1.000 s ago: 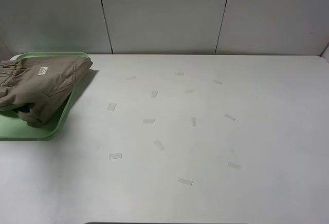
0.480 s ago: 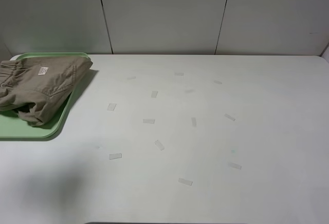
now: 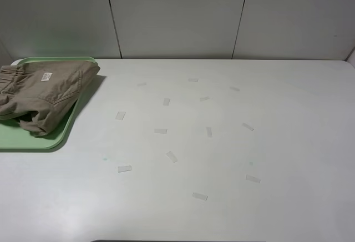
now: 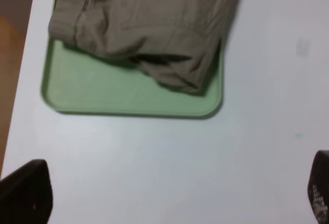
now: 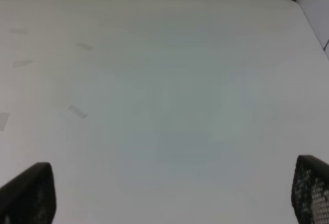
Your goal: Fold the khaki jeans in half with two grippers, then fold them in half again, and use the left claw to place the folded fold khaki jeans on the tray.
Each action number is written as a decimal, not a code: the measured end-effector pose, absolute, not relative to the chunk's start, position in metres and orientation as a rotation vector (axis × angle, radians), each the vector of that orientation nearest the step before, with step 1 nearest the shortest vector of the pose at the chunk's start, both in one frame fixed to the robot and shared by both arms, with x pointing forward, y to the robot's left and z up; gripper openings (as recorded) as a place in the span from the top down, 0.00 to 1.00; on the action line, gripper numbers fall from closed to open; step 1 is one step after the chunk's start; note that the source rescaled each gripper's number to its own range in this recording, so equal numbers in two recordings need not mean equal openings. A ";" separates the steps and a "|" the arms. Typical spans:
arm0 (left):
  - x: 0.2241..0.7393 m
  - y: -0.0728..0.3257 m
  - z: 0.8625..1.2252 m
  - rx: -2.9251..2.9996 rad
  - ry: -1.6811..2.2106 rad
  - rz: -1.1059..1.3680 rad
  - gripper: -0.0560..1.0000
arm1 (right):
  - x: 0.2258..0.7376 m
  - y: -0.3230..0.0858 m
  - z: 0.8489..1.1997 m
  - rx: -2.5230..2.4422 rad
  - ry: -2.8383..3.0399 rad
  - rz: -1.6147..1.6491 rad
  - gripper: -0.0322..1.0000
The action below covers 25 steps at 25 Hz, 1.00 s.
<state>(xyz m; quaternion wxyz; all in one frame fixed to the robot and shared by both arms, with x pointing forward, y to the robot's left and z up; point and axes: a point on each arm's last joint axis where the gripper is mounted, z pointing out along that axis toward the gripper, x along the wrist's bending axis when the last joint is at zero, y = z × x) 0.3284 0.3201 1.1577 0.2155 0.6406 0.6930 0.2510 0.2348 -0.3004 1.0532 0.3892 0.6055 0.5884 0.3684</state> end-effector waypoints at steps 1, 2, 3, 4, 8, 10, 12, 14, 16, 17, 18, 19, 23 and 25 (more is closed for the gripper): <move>0.314 0.313 1.155 1.757 1.884 0.722 0.00 | 0.235 -0.300 1.053 1.539 1.496 0.937 0.00; 0.304 0.309 1.153 1.745 1.860 0.741 0.00 | 0.235 -0.300 1.053 1.539 1.496 0.937 0.00; 0.298 0.305 1.150 1.738 1.843 0.744 0.00 | 0.235 -0.300 1.053 1.539 1.496 0.937 0.00; 0.292 0.302 1.147 1.731 1.827 0.753 0.00 | 0.235 -0.300 1.053 1.539 1.496 0.937 0.00; 0.267 0.290 1.130 1.726 1.740 0.779 0.00 | 0.235 -0.300 1.053 1.539 1.496 0.937 0.00; 0.259 0.287 1.121 1.757 1.683 0.769 0.00 | 0.235 -0.300 1.053 1.539 1.496 0.937 0.00; 0.251 0.284 1.108 1.798 1.627 0.744 0.00 | 0.235 -0.300 1.053 1.539 1.496 0.937 0.00; 0.246 0.285 1.095 1.828 1.599 0.729 0.00 | 0.235 -0.300 1.053 1.539 1.496 0.937 0.00; 0.242 0.286 1.081 1.848 1.580 0.729 0.00 | 0.235 -0.300 1.053 1.539 1.496 0.937 0.00; 0.240 0.287 1.075 1.847 1.566 0.738 0.00 | 0.235 -0.300 1.053 1.539 1.496 0.937 0.00; 0.241 0.288 1.067 1.839 1.566 0.738 0.00 | 0.235 -0.300 1.053 1.539 1.496 0.937 0.00; 0.240 0.289 1.061 1.825 1.562 0.739 0.00 | 0.235 -0.300 1.053 1.539 1.496 0.937 0.00; 0.234 0.289 1.041 1.768 1.558 0.735 0.00 | 0.235 -0.300 1.053 1.539 1.496 0.937 0.00; 0.229 0.290 1.041 1.737 1.539 0.779 0.00 | 0.235 -0.300 1.053 1.539 1.496 0.937 0.00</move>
